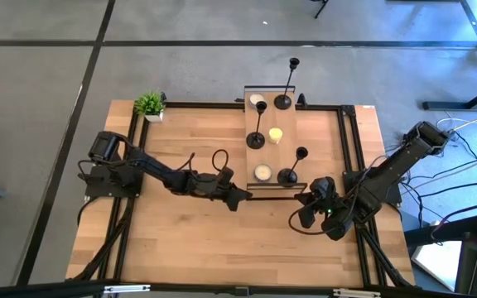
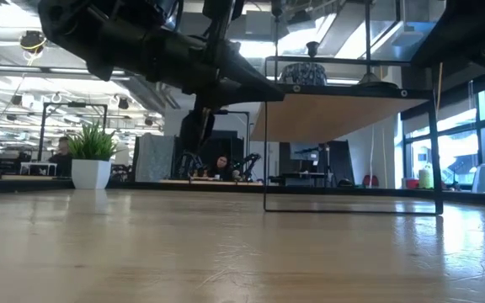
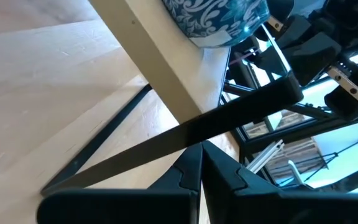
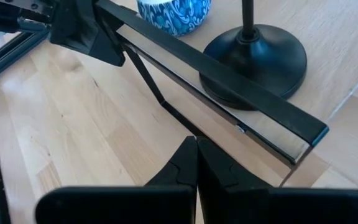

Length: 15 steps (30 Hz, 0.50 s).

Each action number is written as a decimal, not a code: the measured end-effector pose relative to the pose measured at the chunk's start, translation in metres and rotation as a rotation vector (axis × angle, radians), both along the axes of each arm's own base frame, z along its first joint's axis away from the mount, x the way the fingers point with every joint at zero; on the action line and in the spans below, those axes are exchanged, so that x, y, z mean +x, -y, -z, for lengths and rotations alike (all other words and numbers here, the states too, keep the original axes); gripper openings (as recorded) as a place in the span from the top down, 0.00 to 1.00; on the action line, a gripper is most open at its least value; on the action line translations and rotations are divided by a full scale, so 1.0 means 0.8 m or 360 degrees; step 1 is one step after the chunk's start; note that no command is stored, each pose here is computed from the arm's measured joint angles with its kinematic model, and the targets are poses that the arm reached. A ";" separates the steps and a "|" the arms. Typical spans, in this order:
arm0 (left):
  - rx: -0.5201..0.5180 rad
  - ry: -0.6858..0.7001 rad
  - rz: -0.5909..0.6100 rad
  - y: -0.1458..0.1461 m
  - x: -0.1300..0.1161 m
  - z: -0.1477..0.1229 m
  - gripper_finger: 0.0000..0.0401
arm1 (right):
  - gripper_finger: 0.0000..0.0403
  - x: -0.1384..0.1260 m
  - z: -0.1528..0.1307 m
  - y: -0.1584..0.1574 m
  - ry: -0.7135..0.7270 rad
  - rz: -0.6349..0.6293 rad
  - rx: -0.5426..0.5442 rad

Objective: Pick & Place candle stick holders
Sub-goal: Return to Home Position

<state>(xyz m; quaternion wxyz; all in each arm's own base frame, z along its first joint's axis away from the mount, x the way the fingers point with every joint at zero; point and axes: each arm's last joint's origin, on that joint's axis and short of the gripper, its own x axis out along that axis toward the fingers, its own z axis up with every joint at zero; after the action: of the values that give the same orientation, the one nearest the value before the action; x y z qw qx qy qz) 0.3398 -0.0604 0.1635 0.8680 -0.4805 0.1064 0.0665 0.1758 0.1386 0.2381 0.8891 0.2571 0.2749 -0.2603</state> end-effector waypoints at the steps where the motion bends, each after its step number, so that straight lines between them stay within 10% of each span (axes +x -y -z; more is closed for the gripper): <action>1: 0.0003 -0.0003 -0.0003 0.001 0.000 0.000 1.00 | 1.00 0.000 0.000 0.000 0.0000 0.0000 0.0000; 15: 0.0022 -0.0029 -0.0042 0.002 -0.001 0.002 1.00 | 1.00 0.000 0.000 0.000 -0.0002 -0.0002 0.0003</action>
<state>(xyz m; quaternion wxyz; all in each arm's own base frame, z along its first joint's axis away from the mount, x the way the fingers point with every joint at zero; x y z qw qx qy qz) 0.3388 -0.0620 0.1617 0.8693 -0.4753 0.1075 0.0832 0.1758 0.1386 0.2381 0.8889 0.2574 0.2760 -0.2597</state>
